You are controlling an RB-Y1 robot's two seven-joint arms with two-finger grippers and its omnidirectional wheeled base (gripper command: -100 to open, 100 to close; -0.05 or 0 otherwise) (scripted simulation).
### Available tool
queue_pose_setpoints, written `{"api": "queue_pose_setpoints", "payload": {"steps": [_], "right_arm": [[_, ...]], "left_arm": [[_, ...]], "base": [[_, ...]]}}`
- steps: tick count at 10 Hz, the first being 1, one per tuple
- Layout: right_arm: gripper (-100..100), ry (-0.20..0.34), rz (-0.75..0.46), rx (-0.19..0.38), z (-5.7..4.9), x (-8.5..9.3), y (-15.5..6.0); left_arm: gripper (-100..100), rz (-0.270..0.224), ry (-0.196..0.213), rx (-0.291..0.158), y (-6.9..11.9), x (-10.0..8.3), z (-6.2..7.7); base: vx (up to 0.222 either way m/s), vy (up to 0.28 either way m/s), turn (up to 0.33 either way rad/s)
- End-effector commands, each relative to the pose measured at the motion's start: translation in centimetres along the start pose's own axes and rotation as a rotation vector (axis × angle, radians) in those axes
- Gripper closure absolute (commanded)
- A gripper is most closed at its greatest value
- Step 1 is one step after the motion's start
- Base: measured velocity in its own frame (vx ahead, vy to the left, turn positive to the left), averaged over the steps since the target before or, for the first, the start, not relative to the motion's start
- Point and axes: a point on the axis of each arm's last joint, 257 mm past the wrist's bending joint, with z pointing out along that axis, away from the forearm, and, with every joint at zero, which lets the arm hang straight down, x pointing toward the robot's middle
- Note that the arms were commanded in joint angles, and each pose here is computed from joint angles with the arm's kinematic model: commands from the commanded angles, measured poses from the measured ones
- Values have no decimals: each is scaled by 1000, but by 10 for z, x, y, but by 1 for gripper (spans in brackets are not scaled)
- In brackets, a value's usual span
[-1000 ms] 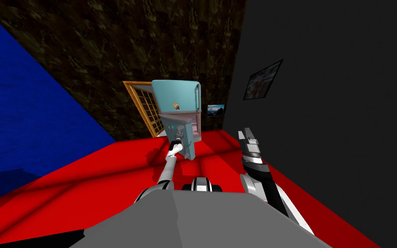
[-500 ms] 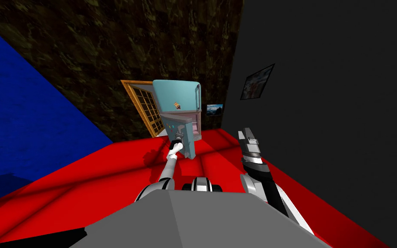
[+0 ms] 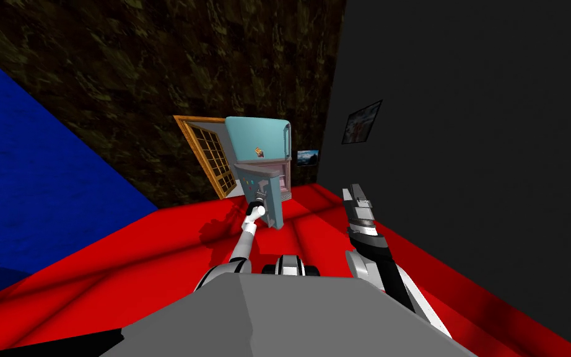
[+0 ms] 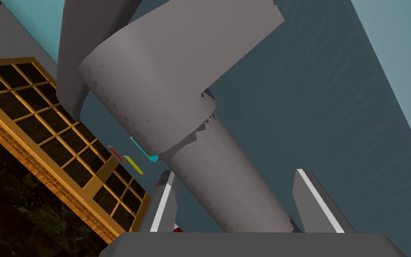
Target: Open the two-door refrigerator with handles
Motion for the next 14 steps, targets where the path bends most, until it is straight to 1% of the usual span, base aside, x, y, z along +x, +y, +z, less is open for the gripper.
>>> {"api": "queue_pose_setpoints", "payload": {"steps": [1, 2, 3, 4, 5, 6, 7, 8, 9, 14], "right_arm": [[0, 0, 0, 0, 0, 0, 0], [0, 0, 0, 0, 0, 0, 0], [0, 0, 0, 0, 0, 0, 0], [0, 0, 0, 0, 0, 0, 0], [0, 0, 0, 0, 0, 0, 0], [0, 0, 0, 0, 0, 0, 0], [0, 0, 0, 0, 0, 0, 0], [0, 0, 0, 0, 0, 0, 0], [0, 0, 0, 0, 0, 0, 0], [0, 0, 0, 0, 0, 0, 0]], "left_arm": [[100, 5, 20, -8, 3, 9, 1], [100, 5, 32, -27, 12, 14, -1], [100, 5, 32, -27, 12, 14, -1], [100, 4, 44, -47, 21, 20, -3], [100, 4, 44, -47, 21, 20, -3], [100, 2, 56, -66, 31, 26, -5], [100, 2, 56, -66, 31, 26, -5], [100, 1, 68, -86, 40, 31, -7], [-100, -6, 63, -96, 36, 36, -3], [-100, -9, 80, -123, 25, 59, 12]], "base": [[-157, 248, -75], [-159, 242, -96], [-146, 263, -72], [-157, 261, -114], [-163, 290, -68], [-190, 312, -116], [-144, 262, -65], [-126, 253, -102], [-73, 97, 49], [7, -74, 76]]}}
